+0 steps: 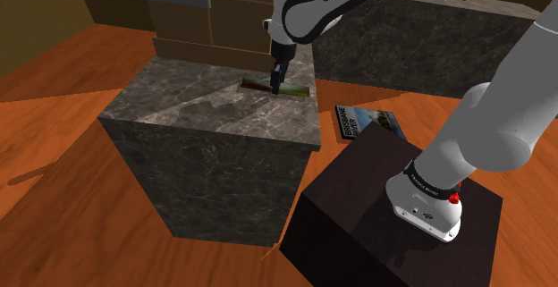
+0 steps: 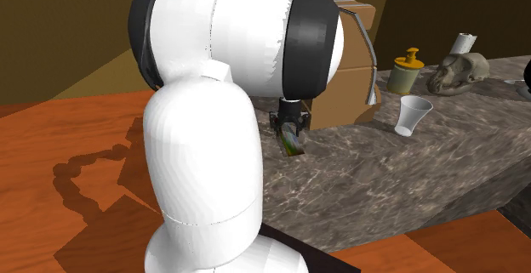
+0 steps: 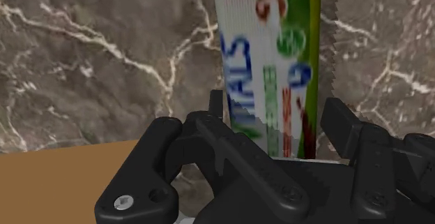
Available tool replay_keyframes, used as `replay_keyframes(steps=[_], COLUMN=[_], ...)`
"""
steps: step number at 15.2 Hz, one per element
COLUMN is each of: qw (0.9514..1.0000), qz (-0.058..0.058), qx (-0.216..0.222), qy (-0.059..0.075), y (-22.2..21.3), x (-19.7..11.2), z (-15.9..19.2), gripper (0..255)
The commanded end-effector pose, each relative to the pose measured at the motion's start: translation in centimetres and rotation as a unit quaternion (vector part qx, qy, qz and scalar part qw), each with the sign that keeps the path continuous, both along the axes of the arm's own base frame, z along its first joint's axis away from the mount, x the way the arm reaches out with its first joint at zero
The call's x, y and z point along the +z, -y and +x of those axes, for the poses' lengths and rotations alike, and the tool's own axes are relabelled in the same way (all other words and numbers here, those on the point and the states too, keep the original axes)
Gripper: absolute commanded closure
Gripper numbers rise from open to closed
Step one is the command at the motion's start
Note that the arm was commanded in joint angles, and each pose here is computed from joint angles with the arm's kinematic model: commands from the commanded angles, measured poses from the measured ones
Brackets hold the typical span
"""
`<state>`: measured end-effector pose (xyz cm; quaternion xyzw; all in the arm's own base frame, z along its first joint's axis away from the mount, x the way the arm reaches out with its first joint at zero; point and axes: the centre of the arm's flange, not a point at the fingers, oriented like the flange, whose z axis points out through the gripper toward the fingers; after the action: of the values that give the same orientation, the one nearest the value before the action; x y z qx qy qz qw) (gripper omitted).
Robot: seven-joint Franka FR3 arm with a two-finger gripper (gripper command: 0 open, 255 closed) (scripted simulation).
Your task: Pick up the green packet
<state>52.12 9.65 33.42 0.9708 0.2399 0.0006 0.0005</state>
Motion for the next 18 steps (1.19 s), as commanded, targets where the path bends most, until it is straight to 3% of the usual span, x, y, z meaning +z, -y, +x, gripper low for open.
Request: replay_keyframes(steps=[1, 9, 18], qw=[1.0000, 1.0000, 1.0000], qz=[0.000, 0.000, 0.000], qx=[0.000, 0.000, 0.000], qy=[0.000, 0.000, 0.000], y=[0.0, 0.0, 0.0], x=[-0.2, -0.1, 4.6], z=[0.0, -0.1, -0.1], gripper=[255, 255, 255])
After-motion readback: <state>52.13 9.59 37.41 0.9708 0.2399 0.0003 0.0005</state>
